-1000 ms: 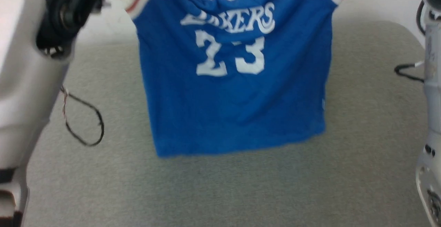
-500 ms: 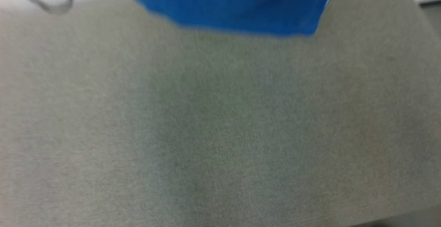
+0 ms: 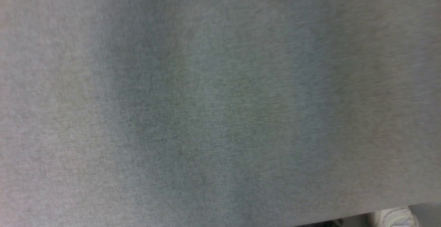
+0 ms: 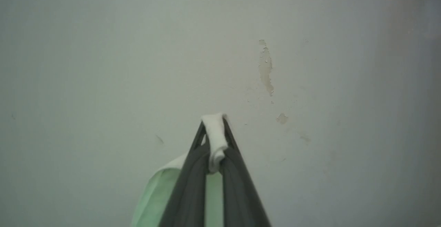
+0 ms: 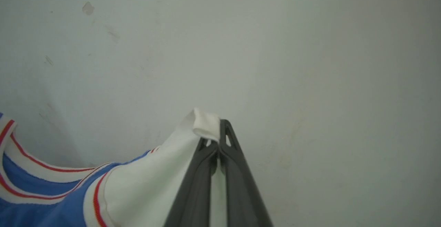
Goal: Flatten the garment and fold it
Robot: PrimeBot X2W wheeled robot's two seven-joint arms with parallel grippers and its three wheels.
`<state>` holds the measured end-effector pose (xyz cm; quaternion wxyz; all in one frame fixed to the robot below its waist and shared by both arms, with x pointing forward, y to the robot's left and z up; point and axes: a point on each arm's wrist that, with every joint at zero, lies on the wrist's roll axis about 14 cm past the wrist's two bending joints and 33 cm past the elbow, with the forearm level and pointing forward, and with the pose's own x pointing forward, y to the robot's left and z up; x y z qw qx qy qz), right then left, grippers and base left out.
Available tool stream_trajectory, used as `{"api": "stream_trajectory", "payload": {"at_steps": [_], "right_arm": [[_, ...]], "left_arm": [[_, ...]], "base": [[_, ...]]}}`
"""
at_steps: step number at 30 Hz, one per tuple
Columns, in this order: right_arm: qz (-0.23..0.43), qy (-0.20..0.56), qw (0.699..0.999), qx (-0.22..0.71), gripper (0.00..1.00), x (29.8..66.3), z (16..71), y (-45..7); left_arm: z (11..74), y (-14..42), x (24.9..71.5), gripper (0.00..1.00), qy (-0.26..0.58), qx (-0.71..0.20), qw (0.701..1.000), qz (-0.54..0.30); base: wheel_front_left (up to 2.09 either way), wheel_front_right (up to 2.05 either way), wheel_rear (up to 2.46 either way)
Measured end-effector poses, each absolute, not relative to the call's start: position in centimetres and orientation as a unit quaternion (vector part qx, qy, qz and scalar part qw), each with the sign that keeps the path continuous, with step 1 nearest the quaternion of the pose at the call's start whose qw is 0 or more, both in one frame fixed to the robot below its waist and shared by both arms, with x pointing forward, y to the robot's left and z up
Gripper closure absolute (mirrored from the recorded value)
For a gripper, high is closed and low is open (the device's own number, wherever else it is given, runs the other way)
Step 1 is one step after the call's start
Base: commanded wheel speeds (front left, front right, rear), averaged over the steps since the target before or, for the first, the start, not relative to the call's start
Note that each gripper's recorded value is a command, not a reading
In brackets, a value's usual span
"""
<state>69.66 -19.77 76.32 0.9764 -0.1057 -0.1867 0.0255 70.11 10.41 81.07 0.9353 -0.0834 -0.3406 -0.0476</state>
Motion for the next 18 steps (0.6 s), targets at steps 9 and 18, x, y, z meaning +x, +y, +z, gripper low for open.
{"api": "stream_trajectory", "payload": {"at_steps": [9,18], "right_arm": [[0.073,-0.152,0.974,-0.151,1.00,74.4,67.3,-17.9],[0.160,-0.100,0.975,-0.118,1.00,73.4,59.4,-15.0]], "left_arm": [[72.1,13.3,74.3,1.00,-0.302,-0.078,0.949,-0.043],[63.1,12.9,73.1,1.00,-0.209,-0.086,0.968,-0.108]], "base": [[0.00,0.00,0.00],[0.00,0.00,0.00]]}}
